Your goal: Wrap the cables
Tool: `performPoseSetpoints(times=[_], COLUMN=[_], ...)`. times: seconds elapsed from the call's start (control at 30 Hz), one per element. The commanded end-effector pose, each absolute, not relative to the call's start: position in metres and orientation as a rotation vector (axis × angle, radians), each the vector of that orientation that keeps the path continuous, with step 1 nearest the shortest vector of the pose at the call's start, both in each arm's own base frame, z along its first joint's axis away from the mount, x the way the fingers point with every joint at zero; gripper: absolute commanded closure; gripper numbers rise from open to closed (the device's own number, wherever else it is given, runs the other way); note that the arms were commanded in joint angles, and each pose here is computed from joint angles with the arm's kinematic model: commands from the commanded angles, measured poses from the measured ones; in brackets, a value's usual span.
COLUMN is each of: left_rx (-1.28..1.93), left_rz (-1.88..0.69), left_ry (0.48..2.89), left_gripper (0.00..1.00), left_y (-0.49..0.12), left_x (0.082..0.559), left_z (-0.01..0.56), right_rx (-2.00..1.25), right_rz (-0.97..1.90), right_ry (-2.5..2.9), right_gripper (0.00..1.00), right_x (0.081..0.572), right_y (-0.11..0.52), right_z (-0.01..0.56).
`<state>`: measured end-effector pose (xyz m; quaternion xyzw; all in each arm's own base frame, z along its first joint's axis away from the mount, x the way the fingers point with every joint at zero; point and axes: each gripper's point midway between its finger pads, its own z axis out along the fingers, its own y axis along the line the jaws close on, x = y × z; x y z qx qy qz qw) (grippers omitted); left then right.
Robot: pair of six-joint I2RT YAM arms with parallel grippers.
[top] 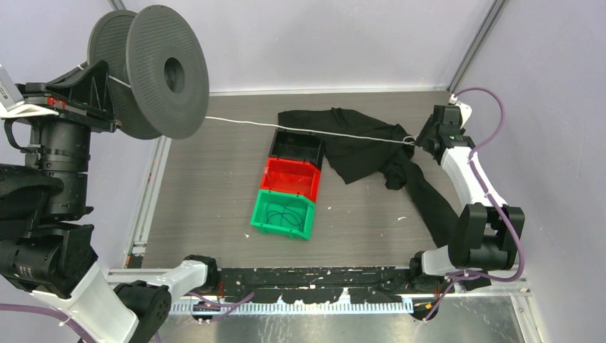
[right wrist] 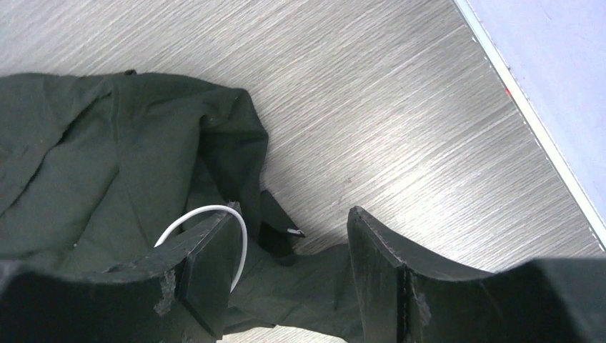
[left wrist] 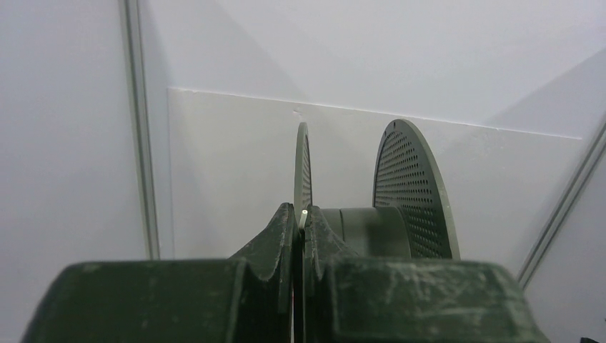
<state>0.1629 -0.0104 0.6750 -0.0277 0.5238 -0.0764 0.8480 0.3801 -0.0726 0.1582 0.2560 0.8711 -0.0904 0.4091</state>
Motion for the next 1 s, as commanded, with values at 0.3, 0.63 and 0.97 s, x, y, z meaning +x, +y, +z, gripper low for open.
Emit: performPoseSetpoints(times=[0.3, 0.63, 0.97], left_rx=[-0.315, -0.353, -0.259], left_rz=[0.332, 0.590, 0.422], left_ry=[1.103, 1.201, 1.205], left_gripper=[1.00, 1.00, 1.00], left_y=[0.076, 0.099, 0.074], left_x=[0.162, 0.185, 0.183], left_z=[0.674, 0.652, 0.656], right_rx=[0.781, 0.862, 1.012], right_rz=[0.062, 0.239, 0.751], right_ry=[1.990, 1.847, 1.760], right_gripper=[0.39, 0.33, 0.32], right_x=[0.395, 0.404, 0.432], right_y=[-0.068, -0.073, -0.049], right_z=[0.214, 0.262, 0.243])
